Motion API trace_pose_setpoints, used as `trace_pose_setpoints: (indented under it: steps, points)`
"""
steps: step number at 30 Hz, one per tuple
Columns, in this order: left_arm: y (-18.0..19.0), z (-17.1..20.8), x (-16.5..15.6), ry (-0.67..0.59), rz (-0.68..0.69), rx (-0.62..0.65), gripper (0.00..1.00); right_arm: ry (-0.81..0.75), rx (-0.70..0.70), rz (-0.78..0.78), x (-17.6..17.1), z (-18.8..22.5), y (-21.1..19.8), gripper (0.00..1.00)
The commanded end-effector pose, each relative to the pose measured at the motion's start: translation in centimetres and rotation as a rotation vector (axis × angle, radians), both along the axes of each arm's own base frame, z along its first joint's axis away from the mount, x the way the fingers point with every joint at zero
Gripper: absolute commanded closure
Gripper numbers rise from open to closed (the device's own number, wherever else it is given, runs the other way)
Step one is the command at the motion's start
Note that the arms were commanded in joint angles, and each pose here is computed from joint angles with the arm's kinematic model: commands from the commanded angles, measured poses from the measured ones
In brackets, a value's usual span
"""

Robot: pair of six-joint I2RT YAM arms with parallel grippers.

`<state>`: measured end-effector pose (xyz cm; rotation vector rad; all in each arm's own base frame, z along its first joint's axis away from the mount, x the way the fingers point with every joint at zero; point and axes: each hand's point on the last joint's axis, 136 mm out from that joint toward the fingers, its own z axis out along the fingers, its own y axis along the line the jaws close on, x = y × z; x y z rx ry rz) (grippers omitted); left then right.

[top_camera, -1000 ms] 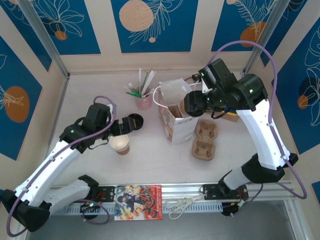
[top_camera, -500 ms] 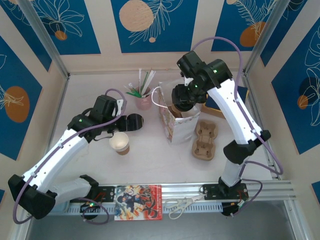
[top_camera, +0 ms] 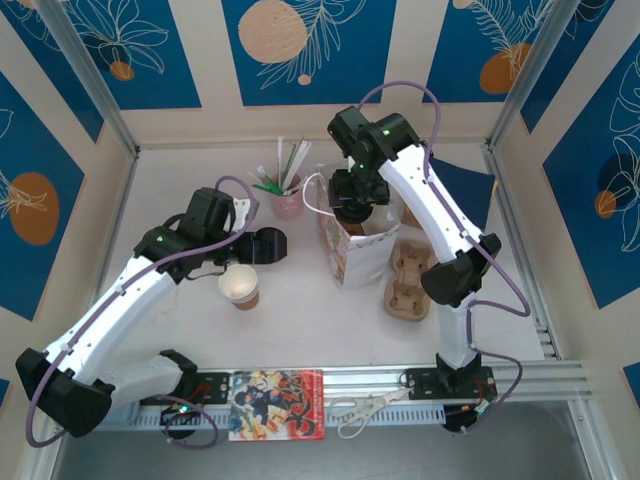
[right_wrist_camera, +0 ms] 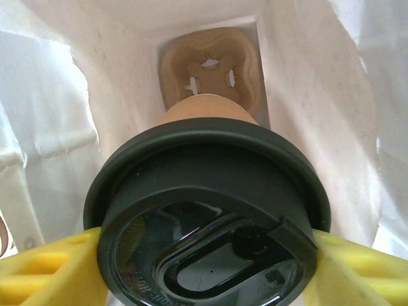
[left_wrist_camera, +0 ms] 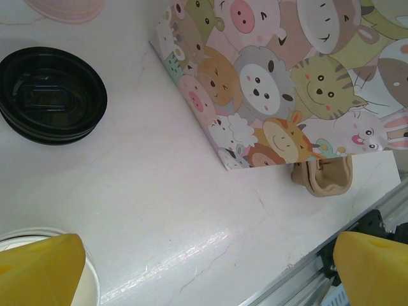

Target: Pack the takeout coffee

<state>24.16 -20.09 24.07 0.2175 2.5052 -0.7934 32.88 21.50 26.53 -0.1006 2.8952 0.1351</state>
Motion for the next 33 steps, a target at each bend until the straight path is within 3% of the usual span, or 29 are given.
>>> trace_pose_setpoints:
  steps: [1,33]
  points:
    - [0.2,0.6,0.1,-0.029,0.0,-0.015,0.0,0.157,-0.055,-0.018,-3.1,-0.9,-2.0,0.3]
    - [-0.7,0.3,1.8,0.0,0.027,-0.031,0.0,0.311,-0.122,0.012,-4.2,-6.6,-2.3,0.3]
